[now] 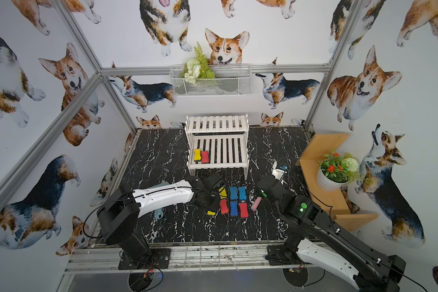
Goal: Remove the whiteboard erasers from the shelf
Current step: Place the whiteboard eraser at the center of the board, then pick up the whiteboard eraser from the shelf.
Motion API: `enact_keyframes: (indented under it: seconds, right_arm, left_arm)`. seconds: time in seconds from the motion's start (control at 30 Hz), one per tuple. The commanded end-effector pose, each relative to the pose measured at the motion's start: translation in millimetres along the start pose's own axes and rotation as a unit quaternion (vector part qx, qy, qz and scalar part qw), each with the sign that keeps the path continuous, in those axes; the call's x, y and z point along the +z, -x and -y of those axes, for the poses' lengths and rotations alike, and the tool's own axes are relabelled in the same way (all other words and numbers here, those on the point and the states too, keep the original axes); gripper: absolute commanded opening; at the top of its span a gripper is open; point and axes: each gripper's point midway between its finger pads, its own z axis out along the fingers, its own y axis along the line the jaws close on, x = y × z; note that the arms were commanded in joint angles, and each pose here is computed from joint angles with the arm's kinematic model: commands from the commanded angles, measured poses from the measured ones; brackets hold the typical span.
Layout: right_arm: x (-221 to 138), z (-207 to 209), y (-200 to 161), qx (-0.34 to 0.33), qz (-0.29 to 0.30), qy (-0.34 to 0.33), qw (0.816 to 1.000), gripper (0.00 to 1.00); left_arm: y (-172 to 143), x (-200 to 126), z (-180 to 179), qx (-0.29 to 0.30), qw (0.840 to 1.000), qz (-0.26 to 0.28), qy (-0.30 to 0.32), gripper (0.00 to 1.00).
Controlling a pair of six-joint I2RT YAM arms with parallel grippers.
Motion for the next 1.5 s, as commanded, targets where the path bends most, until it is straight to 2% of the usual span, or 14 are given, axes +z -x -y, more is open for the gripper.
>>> enact_keyframes:
  seconds: [0.0, 0.17, 0.33, 0.43, 0.57, 0.8, 1.0, 1.47]
  right_arm:
    - [-0.8, 3.3, 0.9, 0.001, 0.003, -0.008, 1.0, 0.52]
    - [-0.4, -2.1, 0.5, -0.001, 0.001, 0.005, 1.0, 0.52]
    - [1.0, -7.4, 1.1, -0.003, 0.0, 0.012, 1.0, 0.52]
    - [2.5, -8.5, 0.8, -0.005, 0.0, 0.013, 1.0, 0.52]
    - [2.6, -9.2, 1.5, -0.005, 0.0, 0.012, 1.0, 0.52]
    - [2.6, -9.3, 2.0, -0.003, 0.001, 0.012, 1.0, 0.52]
    - [1.8, -6.9, 1.2, 0.0, 0.002, 0.011, 1.0, 0.52]
    - [1.4, -1.3, -1.7, 0.007, 0.002, 0.006, 1.0, 0.52]
  left_arm:
    - [14.0, -25.1, -0.6, 0.008, 0.999, 0.043, 0.003, 0.55]
    - [42.6, -66.1, -7.3, 0.005, 0.995, 0.101, -0.011, 0.58]
    - [88.2, -106.6, -43.9, -0.031, 0.986, 0.159, -0.029, 0.65]
    - [114.8, -128.7, -58.3, -0.044, 0.979, 0.197, -0.036, 0.65]
    - [143.0, -151.5, -61.9, -0.041, 0.969, 0.243, -0.017, 0.67]
    - [176.2, -145.9, -71.4, -0.052, 0.962, 0.268, 0.013, 0.65]
    - [195.9, -133.3, -63.1, -0.047, 0.959, 0.28, 0.0, 0.63]
    - [206.7, -90.1, -62.0, -0.039, 0.966, 0.254, 0.008, 0.6]
